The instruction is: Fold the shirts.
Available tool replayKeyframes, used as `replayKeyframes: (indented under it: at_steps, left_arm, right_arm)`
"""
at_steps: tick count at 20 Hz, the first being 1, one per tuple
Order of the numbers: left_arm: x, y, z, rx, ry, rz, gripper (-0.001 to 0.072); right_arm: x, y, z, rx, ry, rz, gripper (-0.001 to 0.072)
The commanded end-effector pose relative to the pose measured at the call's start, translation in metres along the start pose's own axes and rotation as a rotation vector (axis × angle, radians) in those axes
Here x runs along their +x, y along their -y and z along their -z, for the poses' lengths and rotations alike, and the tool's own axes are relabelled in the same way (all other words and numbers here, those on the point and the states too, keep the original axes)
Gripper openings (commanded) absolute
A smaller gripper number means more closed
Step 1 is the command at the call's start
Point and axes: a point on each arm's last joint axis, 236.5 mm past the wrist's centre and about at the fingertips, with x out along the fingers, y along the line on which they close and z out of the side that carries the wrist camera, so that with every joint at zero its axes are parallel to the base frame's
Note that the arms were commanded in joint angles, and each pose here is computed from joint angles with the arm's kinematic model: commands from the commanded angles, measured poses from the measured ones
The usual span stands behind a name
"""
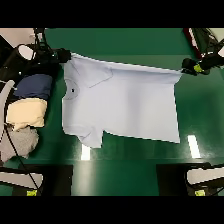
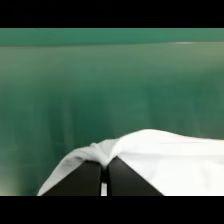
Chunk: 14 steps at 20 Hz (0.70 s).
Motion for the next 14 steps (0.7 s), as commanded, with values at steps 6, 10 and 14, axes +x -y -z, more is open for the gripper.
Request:
replayKeyframes:
  at_steps: [6, 10, 14]
  left_arm:
    - [-0.002, -0.026, 0.098, 0.330, -0.395, -0.018, 0.0027]
    - [-0.010, -0.043, 0.151, 0.353, -0.561, -0.033, 0.0027]
    - [-0.012, -0.045, 0.167, 0.309, -0.598, -0.039, 0.0028]
  right_arm:
    - [0.028, -0.003, 0.071, -0.064, -0.163, 0.021, 0.0014]
    - [0.028, 0.003, 0.112, -0.059, -0.207, 0.031, 0.0015]
    - [0.033, 0.008, 0.146, -0.038, -0.267, 0.030, 0.0020]
